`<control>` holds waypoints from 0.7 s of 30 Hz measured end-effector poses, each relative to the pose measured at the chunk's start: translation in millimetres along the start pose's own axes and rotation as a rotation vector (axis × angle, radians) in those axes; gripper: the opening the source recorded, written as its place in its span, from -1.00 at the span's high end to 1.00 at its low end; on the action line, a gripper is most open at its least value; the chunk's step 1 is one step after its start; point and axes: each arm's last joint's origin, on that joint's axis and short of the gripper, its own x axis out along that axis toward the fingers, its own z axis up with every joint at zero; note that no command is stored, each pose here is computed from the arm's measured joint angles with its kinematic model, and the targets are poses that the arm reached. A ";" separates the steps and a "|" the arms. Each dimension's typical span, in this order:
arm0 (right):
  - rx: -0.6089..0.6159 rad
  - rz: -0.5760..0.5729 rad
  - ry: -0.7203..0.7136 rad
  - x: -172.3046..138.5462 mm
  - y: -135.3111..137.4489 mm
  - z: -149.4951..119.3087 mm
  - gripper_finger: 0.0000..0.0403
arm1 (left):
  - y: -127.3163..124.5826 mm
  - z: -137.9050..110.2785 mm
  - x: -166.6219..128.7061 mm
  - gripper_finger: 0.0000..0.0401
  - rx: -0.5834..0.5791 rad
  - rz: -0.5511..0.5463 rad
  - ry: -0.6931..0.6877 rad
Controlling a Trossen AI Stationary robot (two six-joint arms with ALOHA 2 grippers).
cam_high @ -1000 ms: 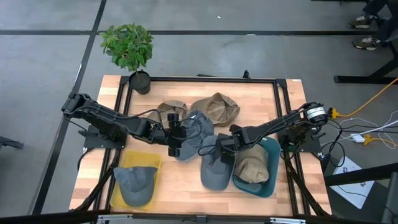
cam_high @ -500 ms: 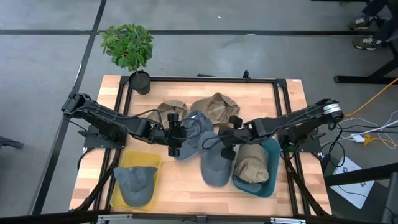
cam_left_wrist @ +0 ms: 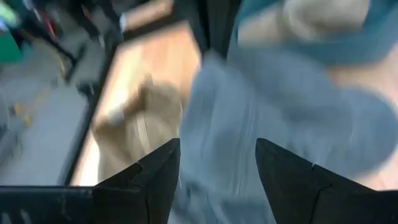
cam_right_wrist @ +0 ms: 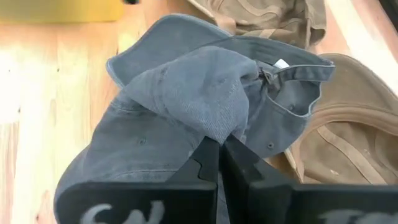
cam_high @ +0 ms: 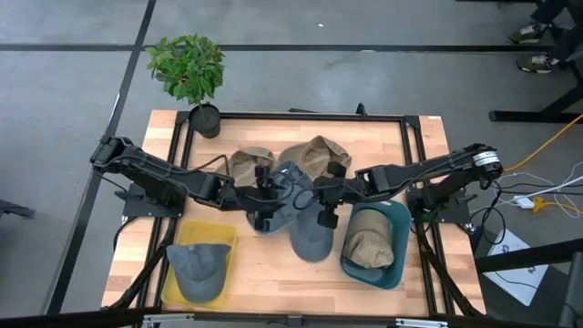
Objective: Pick & Place hat
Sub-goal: Put the right blue cap into the yellow bin
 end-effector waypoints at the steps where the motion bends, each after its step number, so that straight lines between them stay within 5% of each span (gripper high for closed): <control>1: 0.007 0.000 -0.004 0.2 -0.3 0.5 0.98 | 0.7 4.4 -0.1 -0.03 -0.004 0.006 -0.042; 5: 0.033 -0.002 -0.018 0.8 -2.3 2.5 0.98 | 5.4 17.1 0.0 -0.06 -0.089 0.011 -0.167; 10: 0.044 0.003 -0.039 0.9 -2.2 4.7 0.97 | 4.3 11.5 16.4 -0.12 -0.123 0.005 -0.132; 21: 0.047 0.009 -0.055 0.9 -1.8 6.2 0.95 | -10.6 -3.0 56.0 -0.18 0.012 0.044 -0.070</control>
